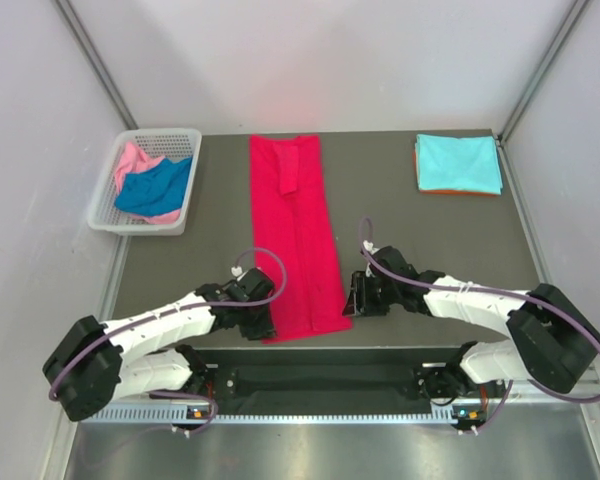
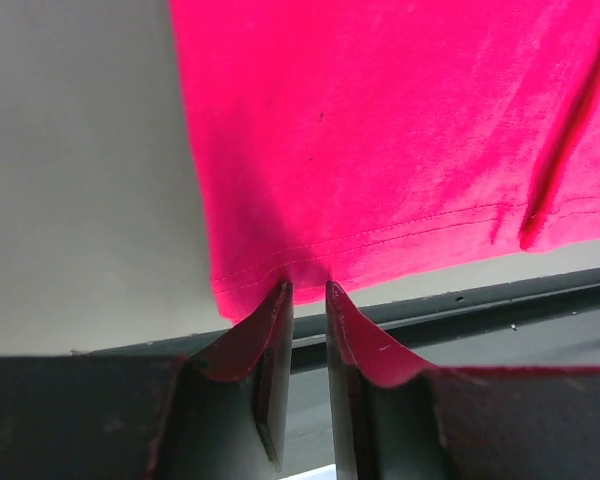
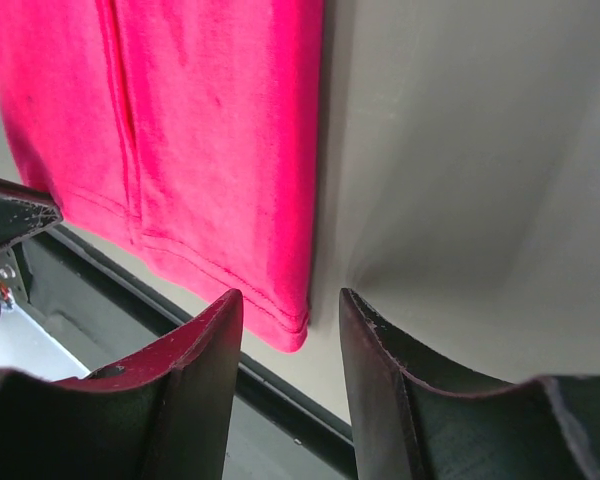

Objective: Fold and stack the t-shirts
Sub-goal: Fold the tshirt

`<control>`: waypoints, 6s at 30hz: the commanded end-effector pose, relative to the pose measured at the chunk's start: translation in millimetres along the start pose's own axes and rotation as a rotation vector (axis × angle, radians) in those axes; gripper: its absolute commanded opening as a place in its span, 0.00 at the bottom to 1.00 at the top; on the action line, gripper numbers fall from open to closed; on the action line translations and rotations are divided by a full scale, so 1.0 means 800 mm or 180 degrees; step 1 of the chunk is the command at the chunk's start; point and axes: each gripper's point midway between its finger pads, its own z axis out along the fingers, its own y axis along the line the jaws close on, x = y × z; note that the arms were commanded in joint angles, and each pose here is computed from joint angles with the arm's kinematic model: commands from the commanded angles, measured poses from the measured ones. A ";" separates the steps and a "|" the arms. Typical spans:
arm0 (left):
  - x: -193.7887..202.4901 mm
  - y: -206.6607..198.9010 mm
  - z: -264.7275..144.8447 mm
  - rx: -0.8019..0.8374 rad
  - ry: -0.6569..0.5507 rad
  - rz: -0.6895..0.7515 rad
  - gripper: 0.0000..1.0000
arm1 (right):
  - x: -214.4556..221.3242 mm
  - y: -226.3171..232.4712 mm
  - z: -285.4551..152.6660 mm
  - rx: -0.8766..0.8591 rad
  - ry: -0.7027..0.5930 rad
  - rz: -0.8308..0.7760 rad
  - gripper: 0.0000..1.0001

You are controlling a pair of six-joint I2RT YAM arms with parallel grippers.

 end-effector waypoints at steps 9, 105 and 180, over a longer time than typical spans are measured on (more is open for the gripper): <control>-0.031 -0.025 -0.036 0.0103 -0.0346 -0.0083 0.26 | -0.007 0.020 -0.008 -0.0173 -0.0118 -0.0104 0.44; -0.073 -0.054 -0.064 0.0470 -0.0473 -0.0162 0.00 | -0.042 0.081 -0.042 0.0806 -0.0610 -0.0761 0.00; -0.467 0.005 -0.043 0.0432 -0.1254 -0.0746 0.44 | -0.392 0.020 0.036 0.0458 -0.0750 -0.0602 0.44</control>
